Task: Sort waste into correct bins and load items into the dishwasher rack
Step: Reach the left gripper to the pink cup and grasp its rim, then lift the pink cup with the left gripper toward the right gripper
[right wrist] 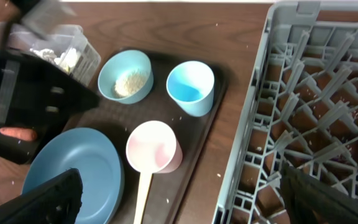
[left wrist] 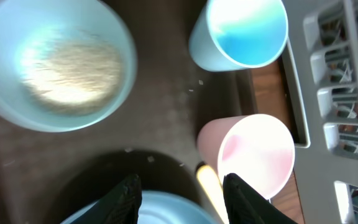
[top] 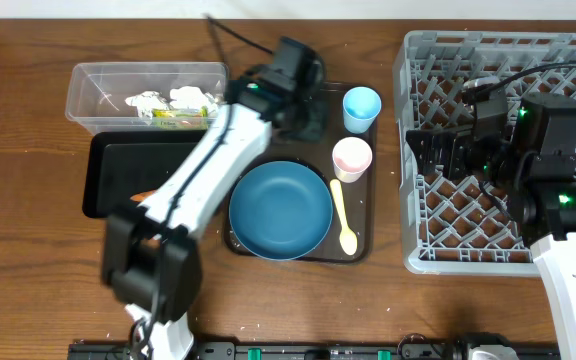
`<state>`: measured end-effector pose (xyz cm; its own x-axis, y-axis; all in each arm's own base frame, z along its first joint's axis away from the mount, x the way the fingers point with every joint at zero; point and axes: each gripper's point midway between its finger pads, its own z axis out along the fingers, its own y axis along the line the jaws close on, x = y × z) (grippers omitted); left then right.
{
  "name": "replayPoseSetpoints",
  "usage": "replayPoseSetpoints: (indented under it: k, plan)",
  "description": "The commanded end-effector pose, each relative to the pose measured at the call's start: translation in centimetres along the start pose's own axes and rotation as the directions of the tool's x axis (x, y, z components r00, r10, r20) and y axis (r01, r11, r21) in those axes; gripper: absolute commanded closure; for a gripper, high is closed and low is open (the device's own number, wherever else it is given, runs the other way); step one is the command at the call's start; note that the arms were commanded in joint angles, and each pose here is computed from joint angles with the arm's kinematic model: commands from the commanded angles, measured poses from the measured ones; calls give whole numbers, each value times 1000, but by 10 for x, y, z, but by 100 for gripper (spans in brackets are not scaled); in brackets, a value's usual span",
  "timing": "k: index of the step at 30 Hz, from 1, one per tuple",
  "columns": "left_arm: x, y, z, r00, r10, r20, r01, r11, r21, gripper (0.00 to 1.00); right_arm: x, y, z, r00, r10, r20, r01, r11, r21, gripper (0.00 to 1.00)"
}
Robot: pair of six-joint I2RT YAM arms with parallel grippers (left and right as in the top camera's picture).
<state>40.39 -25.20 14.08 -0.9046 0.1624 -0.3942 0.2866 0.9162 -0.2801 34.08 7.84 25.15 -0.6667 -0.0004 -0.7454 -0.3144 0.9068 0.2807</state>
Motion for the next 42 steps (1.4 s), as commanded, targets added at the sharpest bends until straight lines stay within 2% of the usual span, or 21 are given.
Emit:
replayPoseSetpoints:
  k: [1, 5, 12, 17, 20, 32, 34, 42]
  plan:
    - [5, -3, 23, 998, 34, -44, -34, 999, -4, 54, -5, 0, -3, 1000, 13, 8, -13, 1000, -3, 1]
    - [16, -3, 42, 995, 38, -93, -39, 999, -11, 54, -5, 0, -3, 1000, 10, 7, -10, 1000, -3, 1]
    - [10, -12, 39, 996, 51, -70, -50, 999, 8, 54, -5, 0, -3, 1000, 10, 7, -10, 1000, 1, 1]
    - [15, -34, 36, 989, 115, -89, -102, 985, 138, 54, -5, 0, -3, 1000, 10, 7, -10, 1000, 1, 1]
    - [20, -40, 37, 981, 164, -99, -148, 977, 154, 54, -5, -1, -3, 1000, 10, 7, -10, 1000, 4, 1]
    - [44, -30, 64, 969, 163, -187, -142, 983, 120, 55, -1, -1, -3, 1000, 16, -7, -16, 1000, 4, 1]
    - [45, -30, 66, 968, 162, -192, -141, 983, 119, 59, -1, -1, -3, 1000, 17, -9, -17, 1000, 4, 1]
    - [43, -22, 71, 969, 161, -186, -149, 986, 78, 60, -1, -1, -3, 1000, 18, -10, -18, 1000, 4, 1]
